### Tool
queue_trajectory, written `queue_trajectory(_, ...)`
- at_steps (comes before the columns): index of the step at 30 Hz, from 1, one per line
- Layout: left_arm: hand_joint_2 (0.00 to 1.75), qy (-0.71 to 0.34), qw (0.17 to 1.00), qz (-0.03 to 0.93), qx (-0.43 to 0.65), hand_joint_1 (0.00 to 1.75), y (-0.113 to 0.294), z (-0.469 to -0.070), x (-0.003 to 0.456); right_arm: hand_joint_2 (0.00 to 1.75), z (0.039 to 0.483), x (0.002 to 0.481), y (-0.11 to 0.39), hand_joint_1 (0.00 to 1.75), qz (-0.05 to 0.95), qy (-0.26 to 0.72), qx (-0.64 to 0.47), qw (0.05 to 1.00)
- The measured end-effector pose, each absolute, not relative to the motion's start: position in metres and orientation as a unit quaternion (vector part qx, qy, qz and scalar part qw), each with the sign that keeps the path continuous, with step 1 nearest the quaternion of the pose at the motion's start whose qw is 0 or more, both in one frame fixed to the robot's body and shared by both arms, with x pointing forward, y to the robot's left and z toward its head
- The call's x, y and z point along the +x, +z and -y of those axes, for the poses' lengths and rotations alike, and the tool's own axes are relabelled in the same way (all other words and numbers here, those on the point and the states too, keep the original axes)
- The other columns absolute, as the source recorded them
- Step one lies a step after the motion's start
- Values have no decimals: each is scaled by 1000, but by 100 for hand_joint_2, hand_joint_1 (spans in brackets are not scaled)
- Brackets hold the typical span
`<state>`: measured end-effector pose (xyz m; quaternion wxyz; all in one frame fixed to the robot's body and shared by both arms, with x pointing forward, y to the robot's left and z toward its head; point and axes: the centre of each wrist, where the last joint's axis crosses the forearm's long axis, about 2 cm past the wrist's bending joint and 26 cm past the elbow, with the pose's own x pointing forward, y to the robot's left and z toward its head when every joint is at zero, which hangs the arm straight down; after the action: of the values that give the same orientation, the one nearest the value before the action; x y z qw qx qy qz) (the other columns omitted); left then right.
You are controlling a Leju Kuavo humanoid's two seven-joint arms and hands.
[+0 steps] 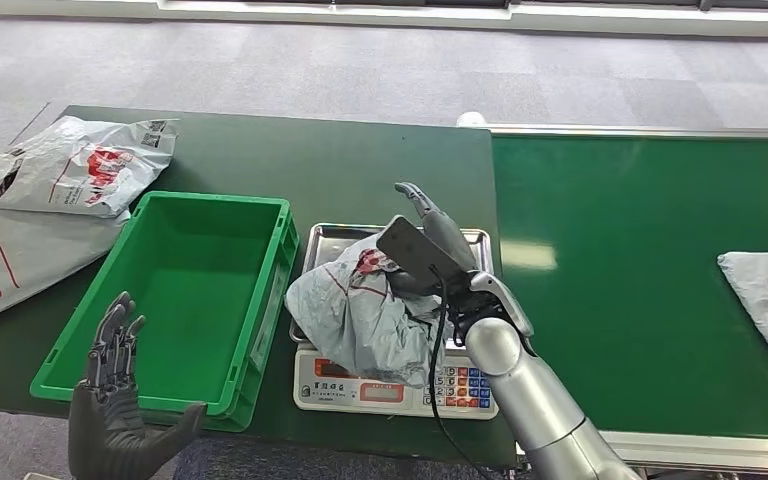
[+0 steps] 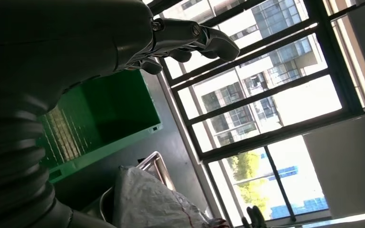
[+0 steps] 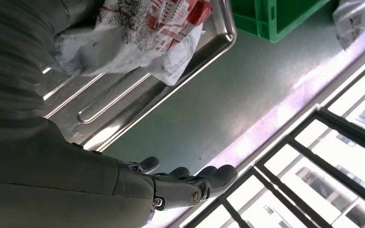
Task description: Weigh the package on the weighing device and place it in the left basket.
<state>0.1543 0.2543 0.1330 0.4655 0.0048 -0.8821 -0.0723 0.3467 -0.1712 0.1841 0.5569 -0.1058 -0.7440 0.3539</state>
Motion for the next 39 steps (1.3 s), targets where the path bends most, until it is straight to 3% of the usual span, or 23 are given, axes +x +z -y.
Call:
queue_trajectory(9,175,-150,505,848,44,0,140,-246,164,175,279,276,156,0,782,190,-150,574)
queue_trajectory(15,175,-156,500,851,41,0,143,-245,168,175,348,241,137,0,753,144,-221,603)
queue_trajectory(29,175,-173,505,845,22,0,146,-238,172,175,396,209,121,0,721,137,-271,622)
queue_trajectory(36,175,-251,489,835,8,0,154,-207,182,175,392,199,120,0,759,112,-283,575)
queue_trajectory(39,175,-278,489,827,10,0,160,-194,195,175,384,193,129,0,816,41,-317,481)
